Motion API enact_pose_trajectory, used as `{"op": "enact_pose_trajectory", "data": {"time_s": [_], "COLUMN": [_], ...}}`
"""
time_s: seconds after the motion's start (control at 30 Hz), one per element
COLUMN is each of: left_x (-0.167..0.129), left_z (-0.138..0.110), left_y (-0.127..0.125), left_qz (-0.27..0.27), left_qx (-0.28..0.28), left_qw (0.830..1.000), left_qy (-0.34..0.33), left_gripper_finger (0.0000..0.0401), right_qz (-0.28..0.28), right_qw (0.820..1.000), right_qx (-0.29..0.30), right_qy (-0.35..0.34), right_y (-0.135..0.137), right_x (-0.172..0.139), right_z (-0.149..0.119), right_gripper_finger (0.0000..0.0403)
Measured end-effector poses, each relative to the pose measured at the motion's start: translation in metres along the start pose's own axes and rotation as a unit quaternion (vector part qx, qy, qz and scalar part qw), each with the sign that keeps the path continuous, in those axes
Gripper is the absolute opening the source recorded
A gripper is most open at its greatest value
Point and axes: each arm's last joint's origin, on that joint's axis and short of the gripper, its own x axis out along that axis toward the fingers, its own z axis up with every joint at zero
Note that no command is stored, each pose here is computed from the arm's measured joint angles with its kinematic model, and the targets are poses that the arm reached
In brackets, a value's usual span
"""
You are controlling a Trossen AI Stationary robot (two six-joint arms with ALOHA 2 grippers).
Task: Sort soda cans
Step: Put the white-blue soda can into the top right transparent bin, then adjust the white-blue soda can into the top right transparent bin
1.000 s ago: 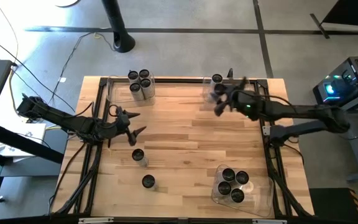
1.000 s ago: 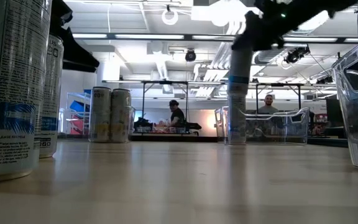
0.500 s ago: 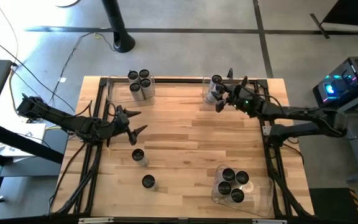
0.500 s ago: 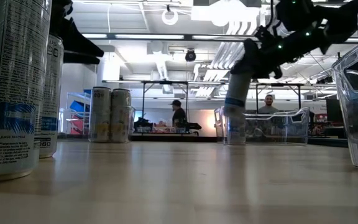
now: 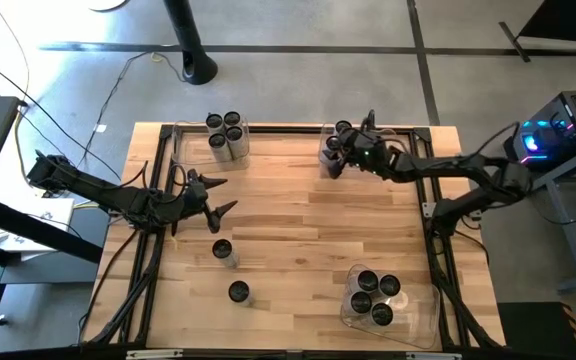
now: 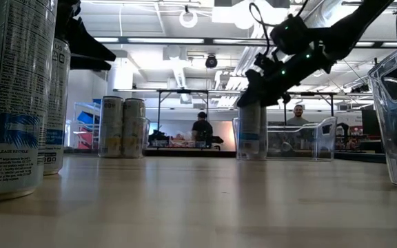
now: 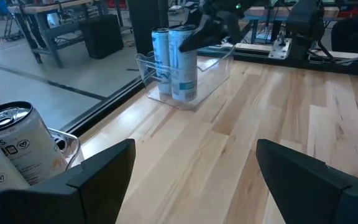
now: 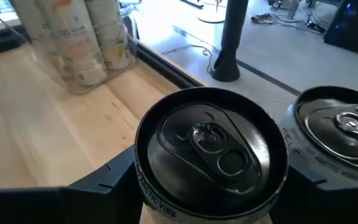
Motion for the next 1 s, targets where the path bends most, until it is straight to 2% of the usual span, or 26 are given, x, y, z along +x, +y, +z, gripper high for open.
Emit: {"op": "enact_pose_trajectory", "data": {"time_s": [0.17,0.33,0.43,0.7,0.87,1.0], "left_x": [0.000,0.000,0.000,0.000,0.001,0.003], "left_z": [0.000,0.000,0.000,0.000,0.001,0.008], "left_y": [0.000,0.000,0.000,0.000,0.001,0.003], "left_qz": [0.000,0.000,0.000,0.000,0.002,-0.003], "left_qx": [0.000,0.000,0.000,0.000,-0.003,0.003], "left_qw": [1.000,1.000,1.000,1.000,1.000,1.000], "left_qy": [0.000,0.000,0.000,0.000,-0.003,-0.029], "left_gripper_finger": [0.0330,0.0330,0.0330,0.0330,0.0330,0.0330], "right_qz": [-0.012,-0.012,-0.010,-0.006,-0.057,-0.090], "right_qw": [1.000,1.000,1.000,0.995,0.990,0.989], "right_qx": [-0.004,-0.004,-0.007,0.002,-0.006,-0.006], "right_qy": [0.016,0.016,-0.003,-0.096,-0.132,-0.121], "right_y": [0.001,0.001,0.000,-0.006,-0.018,-0.029], "right_x": [0.009,0.008,0.000,-0.044,-0.083,-0.116], "right_z": [-0.008,-0.007,0.001,0.038,0.060,0.081], "right_gripper_finger": [0.0239,0.0298,0.0314,0.0321,0.0321,0.0322]}}
